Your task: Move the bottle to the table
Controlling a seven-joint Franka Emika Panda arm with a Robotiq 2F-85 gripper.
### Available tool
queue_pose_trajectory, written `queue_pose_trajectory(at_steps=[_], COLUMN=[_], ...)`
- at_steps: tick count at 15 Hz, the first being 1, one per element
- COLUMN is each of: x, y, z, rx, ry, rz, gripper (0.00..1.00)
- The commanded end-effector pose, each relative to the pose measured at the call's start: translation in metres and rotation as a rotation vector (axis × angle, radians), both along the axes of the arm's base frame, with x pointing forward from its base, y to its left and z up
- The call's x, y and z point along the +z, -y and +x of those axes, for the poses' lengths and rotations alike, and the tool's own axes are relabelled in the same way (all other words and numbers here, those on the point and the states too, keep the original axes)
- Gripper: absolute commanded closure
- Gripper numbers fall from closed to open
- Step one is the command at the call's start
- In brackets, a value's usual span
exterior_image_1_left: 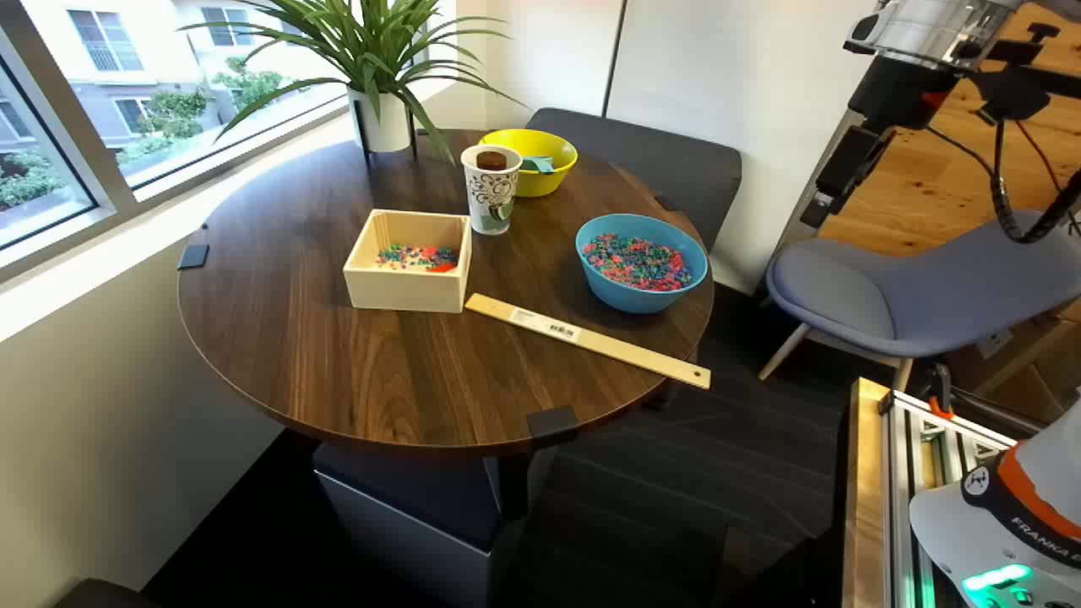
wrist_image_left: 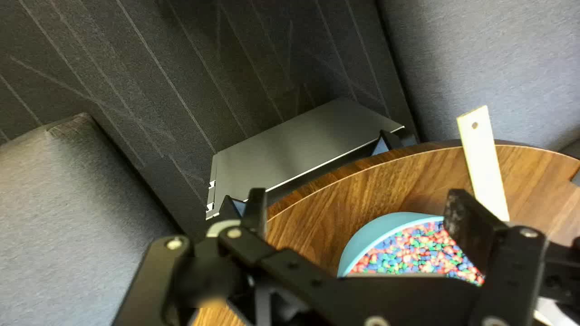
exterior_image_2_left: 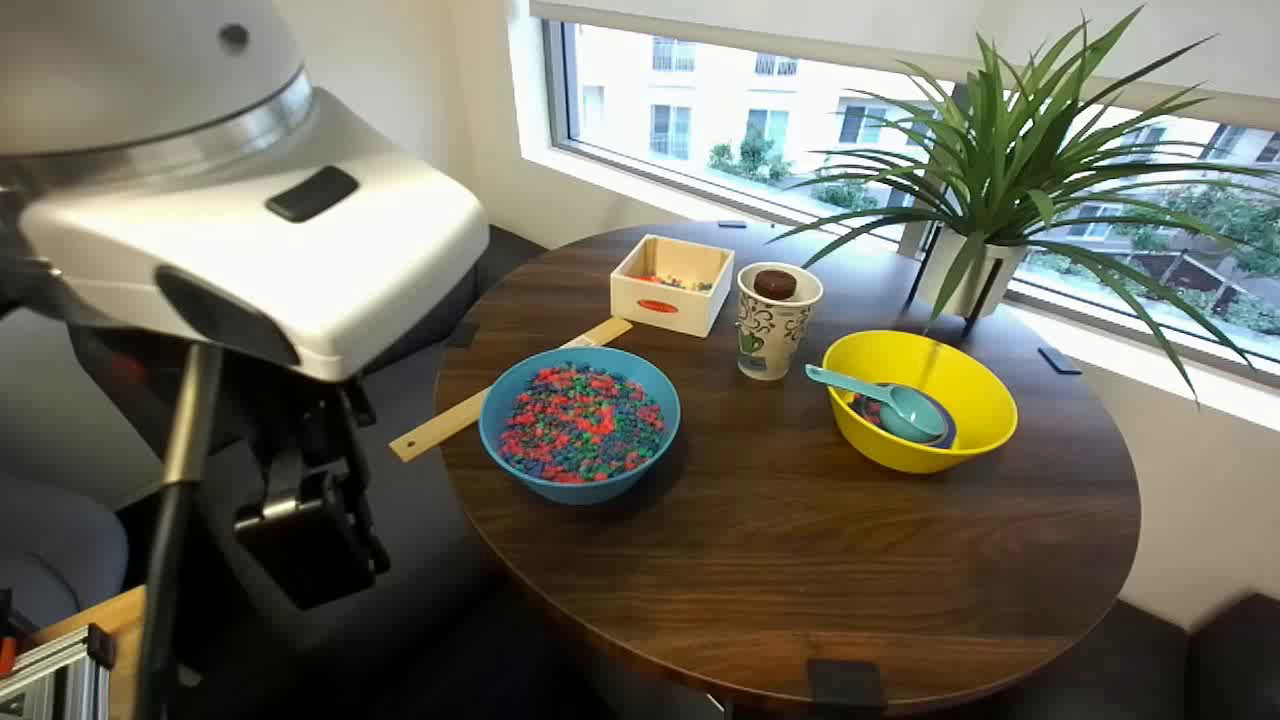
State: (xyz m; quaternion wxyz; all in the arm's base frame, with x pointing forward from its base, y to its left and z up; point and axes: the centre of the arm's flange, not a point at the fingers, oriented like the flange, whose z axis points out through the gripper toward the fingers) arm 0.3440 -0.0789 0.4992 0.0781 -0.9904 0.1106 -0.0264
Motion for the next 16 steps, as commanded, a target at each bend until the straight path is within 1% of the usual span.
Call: queue_pose_trajectory(at_steps=[1, 7, 9, 10, 11, 13, 15, 16], x=[0.0, 0.0, 0.006, 0.014, 0.022, 0.039, 0.059, 0.07], y=[0.0, 0.0, -0.02, -0.034, -0.045, -0.074, -0.105, -0.12], z=[0.0, 0.0, 0.019, 0.031, 0.041, 0.069, 0.103, 0.124], rx=[0.0, 0.0, -0.073, -0.103, -0.118, -0.133, -0.088, -0.054], ry=[0.0, -0.001, 0.066, 0.128, 0.173, 0.299, 0.428, 0.476], rz=[0.0, 0.0, 0.017, 0.007, 0.023, -0.022, -0.119, -0.163], gripper=[0.0, 0.0, 0.0, 0.0, 0.0, 0.0, 0.0, 0.0])
